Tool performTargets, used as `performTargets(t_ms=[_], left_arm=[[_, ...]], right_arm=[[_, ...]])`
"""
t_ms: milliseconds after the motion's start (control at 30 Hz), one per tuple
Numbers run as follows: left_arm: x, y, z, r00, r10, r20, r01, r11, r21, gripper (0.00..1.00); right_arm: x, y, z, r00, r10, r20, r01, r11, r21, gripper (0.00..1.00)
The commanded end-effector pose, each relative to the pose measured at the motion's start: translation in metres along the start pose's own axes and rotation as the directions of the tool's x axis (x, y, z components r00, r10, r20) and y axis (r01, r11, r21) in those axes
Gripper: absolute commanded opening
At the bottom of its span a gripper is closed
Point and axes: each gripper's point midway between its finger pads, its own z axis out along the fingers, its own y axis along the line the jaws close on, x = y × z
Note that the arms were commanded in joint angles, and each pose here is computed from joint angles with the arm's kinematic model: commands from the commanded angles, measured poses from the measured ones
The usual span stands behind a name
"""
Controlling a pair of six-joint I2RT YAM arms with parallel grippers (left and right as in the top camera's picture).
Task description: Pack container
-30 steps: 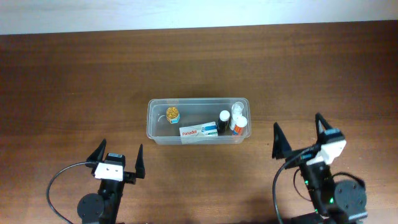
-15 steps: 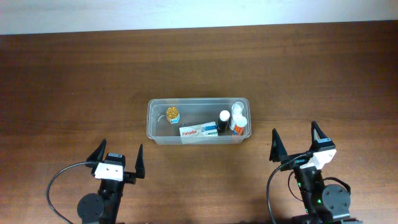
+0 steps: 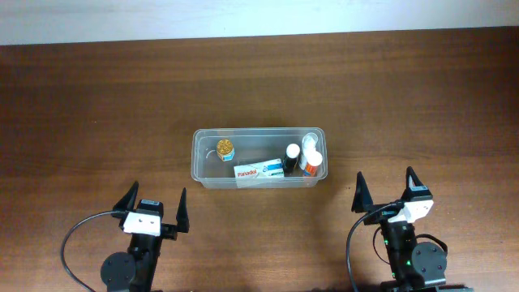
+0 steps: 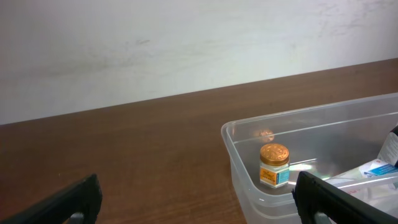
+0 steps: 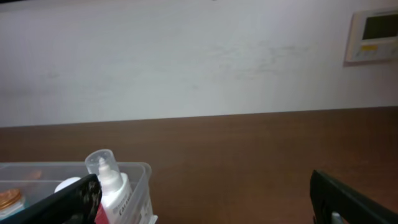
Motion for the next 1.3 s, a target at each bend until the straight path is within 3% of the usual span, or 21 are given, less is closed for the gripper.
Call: performTargets(t_ms=[0, 167, 400, 1267], left_arm=[[0.001, 0.001, 0.000, 1.000, 0.009, 0.000, -0.009, 1.000, -0.005, 0.99], [0.001, 0.001, 0.000, 1.000, 0.009, 0.000, -0.009, 1.000, -0.005, 0.99], [0.001, 0.001, 0.000, 1.000, 0.009, 0.000, -0.009, 1.000, -0.005, 0.99], [0.001, 0.001, 0.000, 1.000, 0.009, -0.001, -0.009, 1.000, -0.005, 0.99]], right_arm=[[0.006, -0.007, -0.001, 1.000, 0.002, -0.017, -0.002, 1.000, 0.030, 0.98], [0.030, -0.005, -0.002, 0.994, 0.004, -0.113, -0.003, 1.000, 0.010, 0.98], [0.029, 0.002, -0.002, 0.987, -0.120, -0.109, 0.116, 0.992, -0.044, 0.98], [0.030, 0.005, -0.002, 0.987, -0.119, -0.109, 0.114, 0.992, -0.051, 0.98]])
